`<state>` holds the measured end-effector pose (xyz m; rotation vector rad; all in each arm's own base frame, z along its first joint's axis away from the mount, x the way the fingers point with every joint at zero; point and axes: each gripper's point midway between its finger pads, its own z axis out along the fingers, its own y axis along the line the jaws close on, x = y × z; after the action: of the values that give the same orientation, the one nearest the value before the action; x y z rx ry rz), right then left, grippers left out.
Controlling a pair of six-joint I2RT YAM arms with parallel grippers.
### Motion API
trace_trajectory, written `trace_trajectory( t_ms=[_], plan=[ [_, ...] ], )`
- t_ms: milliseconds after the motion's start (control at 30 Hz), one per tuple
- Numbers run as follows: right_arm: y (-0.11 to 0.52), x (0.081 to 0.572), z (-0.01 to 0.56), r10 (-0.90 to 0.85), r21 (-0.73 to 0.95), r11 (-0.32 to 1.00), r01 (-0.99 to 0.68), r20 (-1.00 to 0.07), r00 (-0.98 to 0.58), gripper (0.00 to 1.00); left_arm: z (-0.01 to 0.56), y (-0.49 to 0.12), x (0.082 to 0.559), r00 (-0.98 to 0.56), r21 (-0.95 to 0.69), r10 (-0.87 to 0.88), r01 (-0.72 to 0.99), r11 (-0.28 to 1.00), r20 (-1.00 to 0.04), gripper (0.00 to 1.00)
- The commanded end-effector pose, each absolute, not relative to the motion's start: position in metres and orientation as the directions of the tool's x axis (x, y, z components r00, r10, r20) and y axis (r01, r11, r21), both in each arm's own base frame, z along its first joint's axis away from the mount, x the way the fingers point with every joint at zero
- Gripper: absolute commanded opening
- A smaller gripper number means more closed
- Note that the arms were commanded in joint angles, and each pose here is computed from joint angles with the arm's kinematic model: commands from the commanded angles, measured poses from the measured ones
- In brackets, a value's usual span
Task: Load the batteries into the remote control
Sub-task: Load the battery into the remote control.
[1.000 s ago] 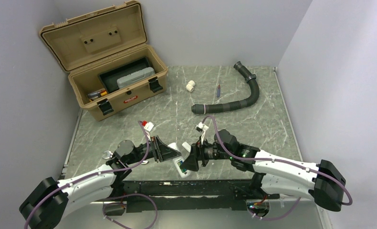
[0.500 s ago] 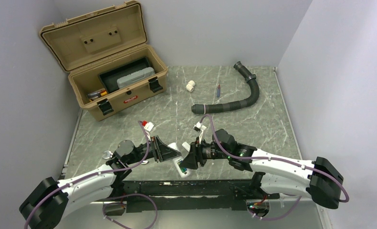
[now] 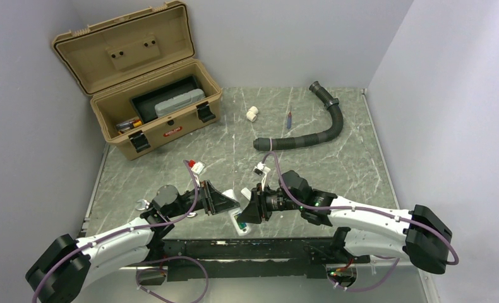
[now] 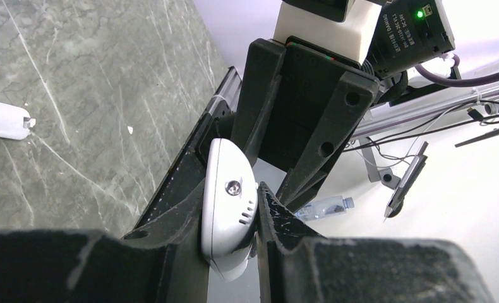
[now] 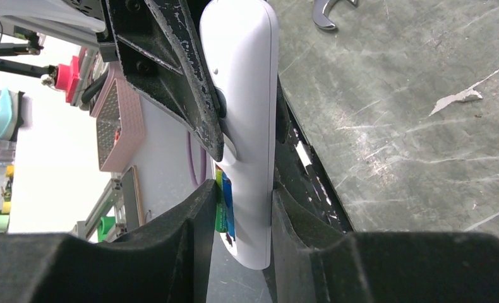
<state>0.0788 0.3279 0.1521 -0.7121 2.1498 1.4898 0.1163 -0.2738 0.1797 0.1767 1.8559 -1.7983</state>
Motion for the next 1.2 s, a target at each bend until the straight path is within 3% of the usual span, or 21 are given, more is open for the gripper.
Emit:
trace_trajectory(
  t_ms=[0,400,567,1000,1167],
  plan=[
    [0.334,0.082,0.159,-0.165,0.71,0.282,-0.645,-0.627,-0.762,0.19,0.212,-0.276,0.116,-0.811,-0.856,-0.311,0.517,0.016,-0.496,0.0],
    [0.333,0.087,0.154,-0.181,0.68,0.33,-0.655,-0.635,-0.751,0.0,0.214,-0.275,0.117,-0.81,-0.859,-0.321,0.512,0.019,-0.49,0.0],
    [0.332,0.09,0.156,-0.185,0.655,0.351,-0.669,-0.652,-0.735,0.0,0.211,-0.275,0.118,-0.813,-0.862,-0.319,0.506,0.024,-0.487,0.0],
    [0.324,0.1,0.184,-0.129,0.597,0.362,-0.716,-0.728,-0.673,0.46,0.205,-0.275,0.118,-0.812,-0.861,-0.315,0.507,0.039,-0.492,0.0],
    [0.32,0.101,0.195,-0.102,0.583,0.358,-0.729,-0.752,-0.651,0.53,0.205,-0.275,0.118,-0.813,-0.861,-0.313,0.507,0.036,-0.491,0.0]
  ],
)
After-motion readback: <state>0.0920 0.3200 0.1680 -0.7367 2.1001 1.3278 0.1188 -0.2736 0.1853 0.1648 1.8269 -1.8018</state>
